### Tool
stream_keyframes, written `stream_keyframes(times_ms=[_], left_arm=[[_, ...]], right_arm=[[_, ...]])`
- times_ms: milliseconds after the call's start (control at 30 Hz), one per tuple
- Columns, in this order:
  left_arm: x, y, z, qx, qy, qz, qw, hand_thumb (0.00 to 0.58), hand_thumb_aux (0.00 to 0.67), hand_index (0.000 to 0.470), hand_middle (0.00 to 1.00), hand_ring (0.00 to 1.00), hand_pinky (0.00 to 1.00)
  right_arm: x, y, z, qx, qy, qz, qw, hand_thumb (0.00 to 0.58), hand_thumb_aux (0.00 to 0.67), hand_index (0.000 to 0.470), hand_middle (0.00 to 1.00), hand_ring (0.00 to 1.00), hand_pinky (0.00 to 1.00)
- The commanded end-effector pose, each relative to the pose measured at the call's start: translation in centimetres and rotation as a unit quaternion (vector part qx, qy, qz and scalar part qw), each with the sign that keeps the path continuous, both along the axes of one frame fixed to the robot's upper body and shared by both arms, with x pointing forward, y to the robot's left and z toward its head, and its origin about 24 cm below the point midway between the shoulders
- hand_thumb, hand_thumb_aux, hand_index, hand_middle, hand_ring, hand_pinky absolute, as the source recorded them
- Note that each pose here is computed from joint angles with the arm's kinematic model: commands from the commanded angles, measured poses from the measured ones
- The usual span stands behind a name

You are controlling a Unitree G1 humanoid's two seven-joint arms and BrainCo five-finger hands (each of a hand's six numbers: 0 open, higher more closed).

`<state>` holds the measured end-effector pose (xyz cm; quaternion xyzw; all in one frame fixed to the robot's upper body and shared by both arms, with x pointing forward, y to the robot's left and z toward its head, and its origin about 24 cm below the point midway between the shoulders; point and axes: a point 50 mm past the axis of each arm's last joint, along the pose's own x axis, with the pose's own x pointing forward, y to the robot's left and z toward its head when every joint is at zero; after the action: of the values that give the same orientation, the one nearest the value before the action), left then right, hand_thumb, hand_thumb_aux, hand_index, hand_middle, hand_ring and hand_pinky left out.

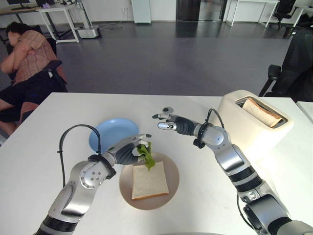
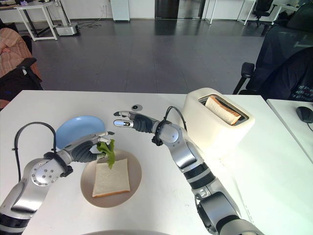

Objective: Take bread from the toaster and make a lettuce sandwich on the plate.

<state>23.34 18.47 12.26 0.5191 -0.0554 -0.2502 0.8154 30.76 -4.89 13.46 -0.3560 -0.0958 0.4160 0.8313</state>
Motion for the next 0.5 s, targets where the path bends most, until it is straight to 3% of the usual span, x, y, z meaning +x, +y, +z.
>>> stream_keyframes(times_ms=[33,300,500], left_arm=[[0.4,-0.5,1.3,-0.033,-0.052,0.003,0.998,0.580,0.670,0.470,0.00,0.00,0.00],[0.5,-1.8,0.3,-0.077,-0.052,-0.019,0.995,0.580,0.670,0.470,0.00,0.00,0.00],[-0.6,-0.1,-4.3,-0.117,0.082,-0.004,0.990,0.580,0.670,0.470,0.00,0.00,0.00]], right_arm=[[0.2,0.1,0.3,-0.002,-0.002,0.004,1.000,0.000,0.000,0.000,0.00,0.00,0.00],[0.3,0.0,0.3,-0.001,-0.004,-0.001,1.000,0.000,0.000,0.000,0.00,0.00,0.00],[0.2,-0.1,0.0,-0.003,-0.001,-0.004,1.000,0.000,0.000,0.000,0.00,0.00,0.00]])
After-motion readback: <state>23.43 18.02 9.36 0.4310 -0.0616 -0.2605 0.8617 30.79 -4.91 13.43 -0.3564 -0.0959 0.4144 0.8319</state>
